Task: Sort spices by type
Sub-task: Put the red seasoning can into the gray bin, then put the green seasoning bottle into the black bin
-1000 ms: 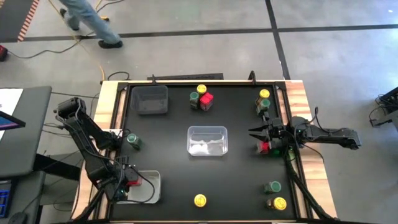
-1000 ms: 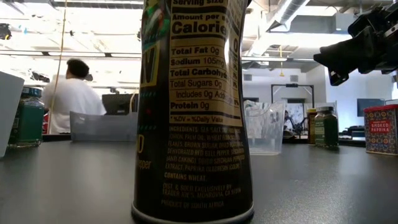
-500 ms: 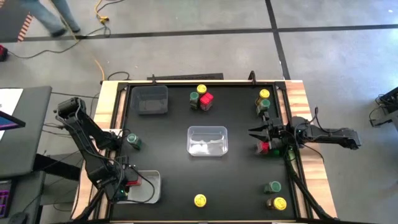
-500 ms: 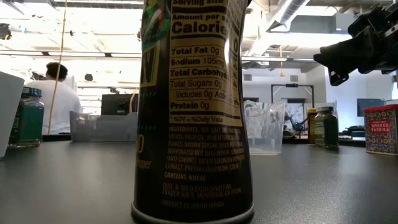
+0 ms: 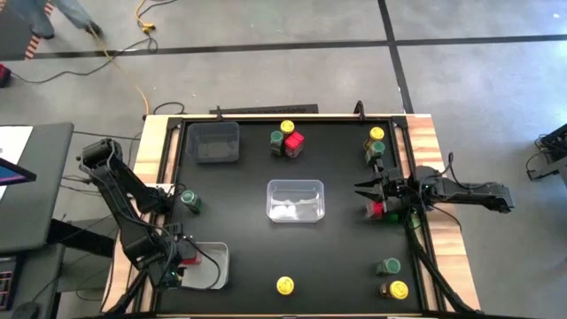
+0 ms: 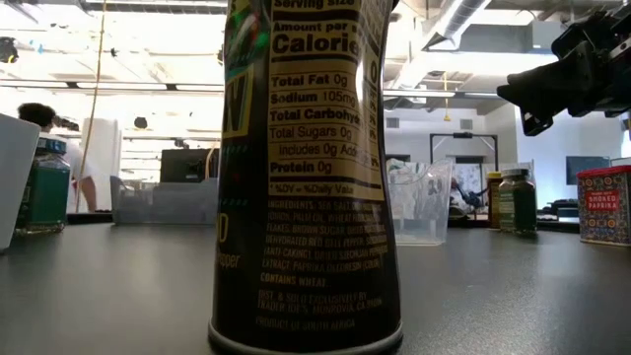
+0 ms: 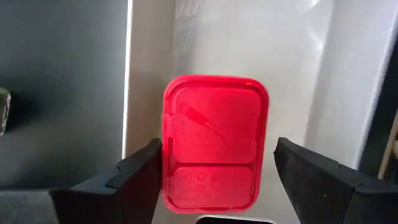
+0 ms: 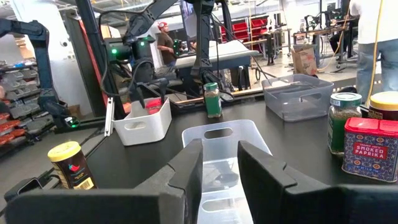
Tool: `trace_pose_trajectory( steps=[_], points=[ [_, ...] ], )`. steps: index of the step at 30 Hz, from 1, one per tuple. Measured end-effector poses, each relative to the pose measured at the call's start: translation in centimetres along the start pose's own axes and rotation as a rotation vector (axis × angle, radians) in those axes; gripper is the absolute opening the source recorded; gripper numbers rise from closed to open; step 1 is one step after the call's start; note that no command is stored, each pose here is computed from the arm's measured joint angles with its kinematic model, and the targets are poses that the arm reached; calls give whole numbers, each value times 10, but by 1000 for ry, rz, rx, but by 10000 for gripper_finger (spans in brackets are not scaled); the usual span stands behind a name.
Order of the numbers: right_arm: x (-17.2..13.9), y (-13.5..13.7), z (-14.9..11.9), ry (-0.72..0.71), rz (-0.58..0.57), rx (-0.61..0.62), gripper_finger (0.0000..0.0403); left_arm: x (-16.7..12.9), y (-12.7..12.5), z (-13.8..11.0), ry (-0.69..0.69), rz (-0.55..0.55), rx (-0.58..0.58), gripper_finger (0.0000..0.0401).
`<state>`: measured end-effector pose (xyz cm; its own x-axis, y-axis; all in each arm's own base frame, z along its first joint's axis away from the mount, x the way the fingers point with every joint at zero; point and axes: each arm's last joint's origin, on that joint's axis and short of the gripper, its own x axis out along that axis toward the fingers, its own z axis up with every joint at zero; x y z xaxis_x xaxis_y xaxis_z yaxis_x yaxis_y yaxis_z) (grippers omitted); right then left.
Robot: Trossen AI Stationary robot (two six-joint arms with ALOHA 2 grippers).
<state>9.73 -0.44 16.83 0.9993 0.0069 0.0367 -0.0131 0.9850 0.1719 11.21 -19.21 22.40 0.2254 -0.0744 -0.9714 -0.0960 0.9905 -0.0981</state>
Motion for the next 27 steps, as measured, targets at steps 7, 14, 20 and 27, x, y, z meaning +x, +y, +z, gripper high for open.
trace_pose_trajectory(
  steps=[7,14,20,27],
  points=[
    [0,0,0,-1,0,0,132,-17,1,2,23,49,15,291],
    [0,0,0,0,0,0,132,-33,4,4,44,106,19,291],
    [0,0,0,-1,0,0,132,-48,-1,11,-11,71,62,291],
    [0,0,0,0,0,0,132,-75,-1,32,-67,46,222,291]
  ],
)
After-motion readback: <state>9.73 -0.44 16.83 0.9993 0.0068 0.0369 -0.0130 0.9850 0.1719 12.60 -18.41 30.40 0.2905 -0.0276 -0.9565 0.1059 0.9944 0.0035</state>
